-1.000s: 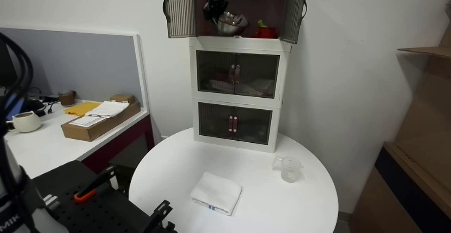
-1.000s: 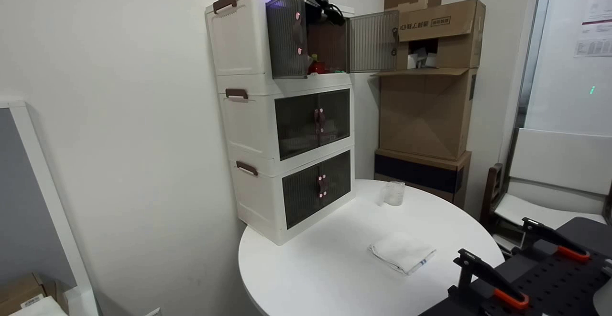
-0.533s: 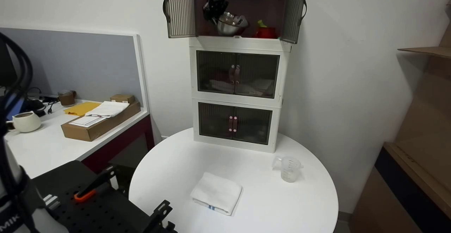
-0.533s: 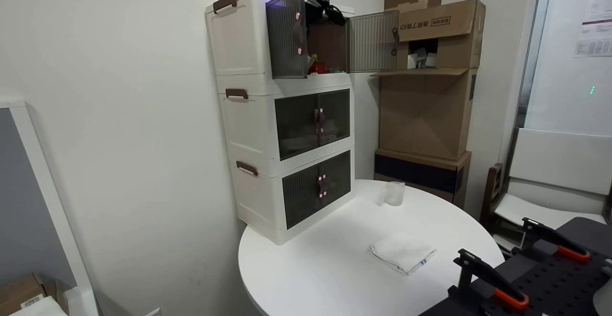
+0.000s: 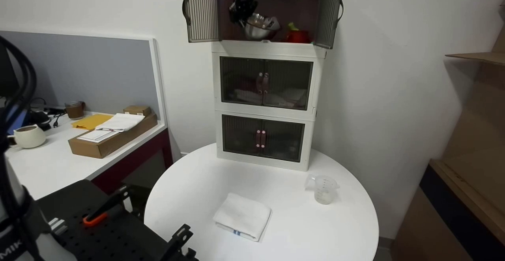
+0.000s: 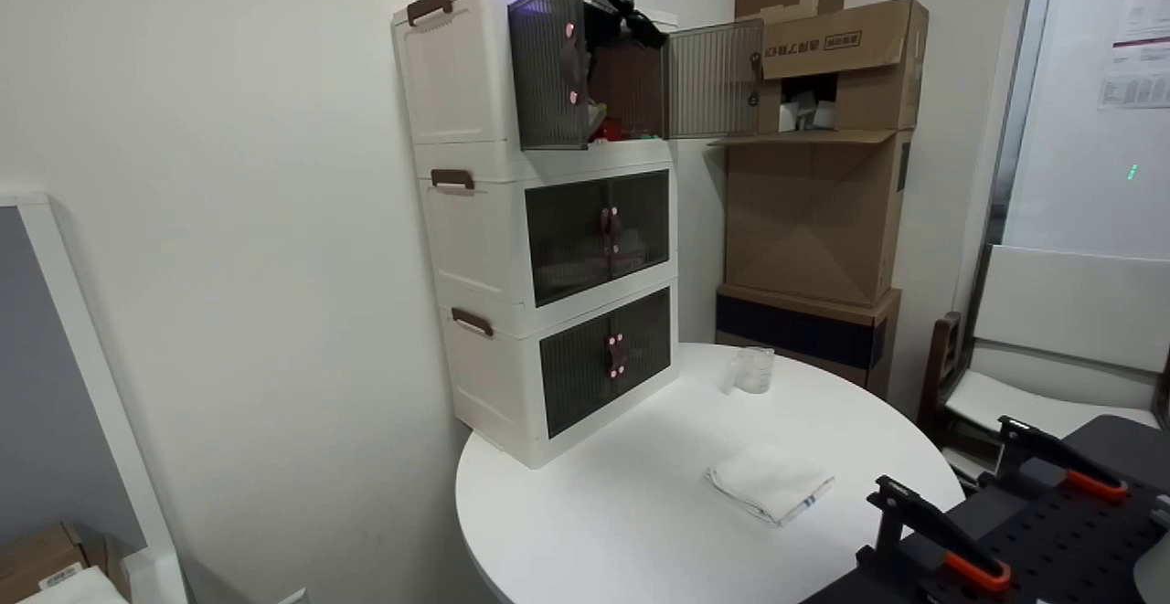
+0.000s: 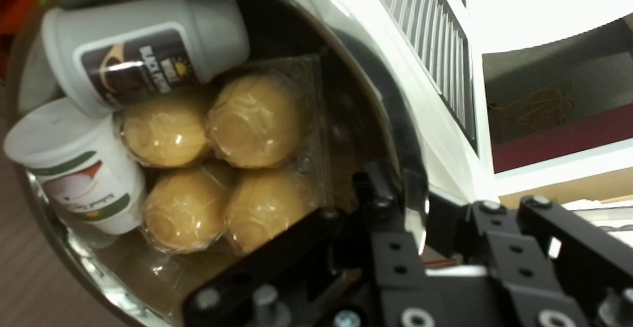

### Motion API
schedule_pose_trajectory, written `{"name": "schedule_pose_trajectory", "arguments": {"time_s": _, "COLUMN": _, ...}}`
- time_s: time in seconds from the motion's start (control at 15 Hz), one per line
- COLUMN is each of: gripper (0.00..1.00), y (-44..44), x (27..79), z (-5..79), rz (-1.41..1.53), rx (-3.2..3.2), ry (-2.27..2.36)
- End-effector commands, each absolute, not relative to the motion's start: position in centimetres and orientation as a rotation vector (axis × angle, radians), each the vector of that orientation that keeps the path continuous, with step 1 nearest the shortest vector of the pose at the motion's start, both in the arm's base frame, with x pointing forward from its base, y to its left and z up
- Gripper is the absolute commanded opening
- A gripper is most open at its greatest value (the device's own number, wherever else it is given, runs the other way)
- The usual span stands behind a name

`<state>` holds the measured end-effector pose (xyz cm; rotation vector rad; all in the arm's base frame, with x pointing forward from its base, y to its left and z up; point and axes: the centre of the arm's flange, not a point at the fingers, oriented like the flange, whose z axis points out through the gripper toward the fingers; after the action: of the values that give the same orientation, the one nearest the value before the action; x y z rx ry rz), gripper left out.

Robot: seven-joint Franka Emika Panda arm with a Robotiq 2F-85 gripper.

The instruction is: Put the silver bowl in the top cabinet door

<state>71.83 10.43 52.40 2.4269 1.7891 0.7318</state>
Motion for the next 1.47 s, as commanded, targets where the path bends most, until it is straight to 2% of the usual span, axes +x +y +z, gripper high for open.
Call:
{"name": "schedule_pose_trajectory", "arguments": {"time_s": 0.0, "gripper": 0.01, "y": 12.0, "x": 71.7, "z": 49.9, "rz": 0.688, "rx": 2.475, "ry": 1.830}}
{"name": "schedule_pose_trajectory", "arguments": {"time_s": 0.47, "gripper": 0.01, "y": 15.5, "x": 72.6, "z": 46.4, "rz": 0.649, "rx": 2.430, "ry": 1.904}}
{"name": "schedule_pose_trajectory", "arguments": {"time_s": 0.53, "gripper": 0.30, "y": 15.7, "x": 72.6, "z": 46.2, "rz": 0.643, "rx": 2.421, "ry": 1.914}}
{"name": "schedule_pose_trajectory", "arguments": {"time_s": 0.6, "gripper": 0.32, "y": 15.8, "x": 72.6, "z": 46.2, "rz": 0.638, "rx": 2.411, "ry": 1.918}}
{"name": "schedule_pose_trajectory", "arguments": {"time_s": 0.67, "gripper": 0.38, "y": 15.8, "x": 72.6, "z": 46.1, "rz": 0.631, "rx": 2.410, "ry": 1.922}}
{"name": "schedule_pose_trajectory", "arguments": {"time_s": 1.2, "gripper": 0.97, "y": 15.3, "x": 72.2, "z": 47.2, "rz": 0.605, "rx": 2.421, "ry": 1.930}}
{"name": "schedule_pose_trajectory", "arguments": {"time_s": 1.27, "gripper": 1.00, "y": 14.6, "x": 71.9, "z": 48.3, "rz": 0.614, "rx": 2.423, "ry": 1.925}}
{"name": "schedule_pose_trajectory", "arguments": {"time_s": 1.4, "gripper": 1.00, "y": 13.0, "x": 71.1, "z": 50.6, "rz": 0.672, "rx": 2.421, "ry": 1.852}}
